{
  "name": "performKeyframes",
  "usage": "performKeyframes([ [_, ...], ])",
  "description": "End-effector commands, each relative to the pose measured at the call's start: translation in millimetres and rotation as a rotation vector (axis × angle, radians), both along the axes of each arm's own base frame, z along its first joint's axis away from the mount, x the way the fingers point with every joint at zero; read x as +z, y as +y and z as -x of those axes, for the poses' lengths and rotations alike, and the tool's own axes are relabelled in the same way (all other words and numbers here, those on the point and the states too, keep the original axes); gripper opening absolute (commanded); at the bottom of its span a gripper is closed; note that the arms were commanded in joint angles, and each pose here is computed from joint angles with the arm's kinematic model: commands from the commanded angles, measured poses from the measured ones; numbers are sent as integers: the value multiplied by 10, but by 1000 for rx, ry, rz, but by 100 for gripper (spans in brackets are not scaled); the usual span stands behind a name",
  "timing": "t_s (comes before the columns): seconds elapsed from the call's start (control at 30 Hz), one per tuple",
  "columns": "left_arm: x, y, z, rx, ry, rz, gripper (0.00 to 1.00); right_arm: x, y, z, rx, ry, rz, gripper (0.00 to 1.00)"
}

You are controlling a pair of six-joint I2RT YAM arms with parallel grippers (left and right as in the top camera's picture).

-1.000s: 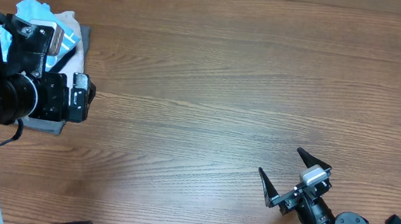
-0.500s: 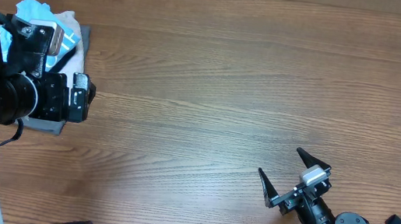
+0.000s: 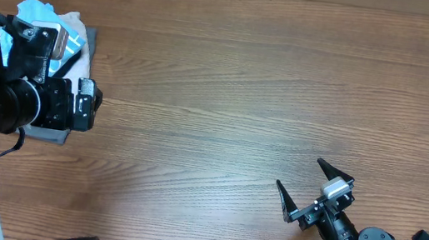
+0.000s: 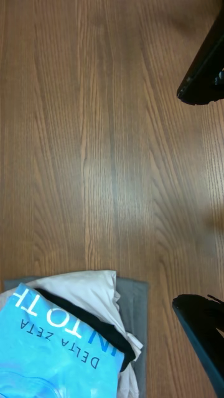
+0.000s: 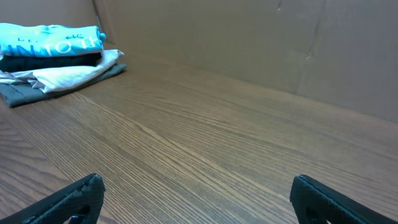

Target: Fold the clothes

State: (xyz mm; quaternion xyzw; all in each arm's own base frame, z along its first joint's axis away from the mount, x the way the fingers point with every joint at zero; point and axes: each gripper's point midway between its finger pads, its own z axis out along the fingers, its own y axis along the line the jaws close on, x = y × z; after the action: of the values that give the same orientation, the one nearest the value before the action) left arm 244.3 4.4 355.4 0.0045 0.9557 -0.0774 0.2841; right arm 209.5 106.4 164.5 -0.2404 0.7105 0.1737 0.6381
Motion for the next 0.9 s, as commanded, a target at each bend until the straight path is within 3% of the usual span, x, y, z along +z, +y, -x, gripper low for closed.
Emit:
performKeyframes([
  [0.0,25,-27,22,-24,-15,-12,100,6,3,3,2,-8,-7,100],
  [0.1,160,13,-94,-30,-107,-48,100,6,2,3,2,-8,-7,100],
  [0.43,755,-242,-571,-185,-649,-16,100,6,3,3,2,-8,-7,100],
  [0.87,-16,-334,-324,-234,-871,-78,100,6,3,3,2,-8,-7,100],
])
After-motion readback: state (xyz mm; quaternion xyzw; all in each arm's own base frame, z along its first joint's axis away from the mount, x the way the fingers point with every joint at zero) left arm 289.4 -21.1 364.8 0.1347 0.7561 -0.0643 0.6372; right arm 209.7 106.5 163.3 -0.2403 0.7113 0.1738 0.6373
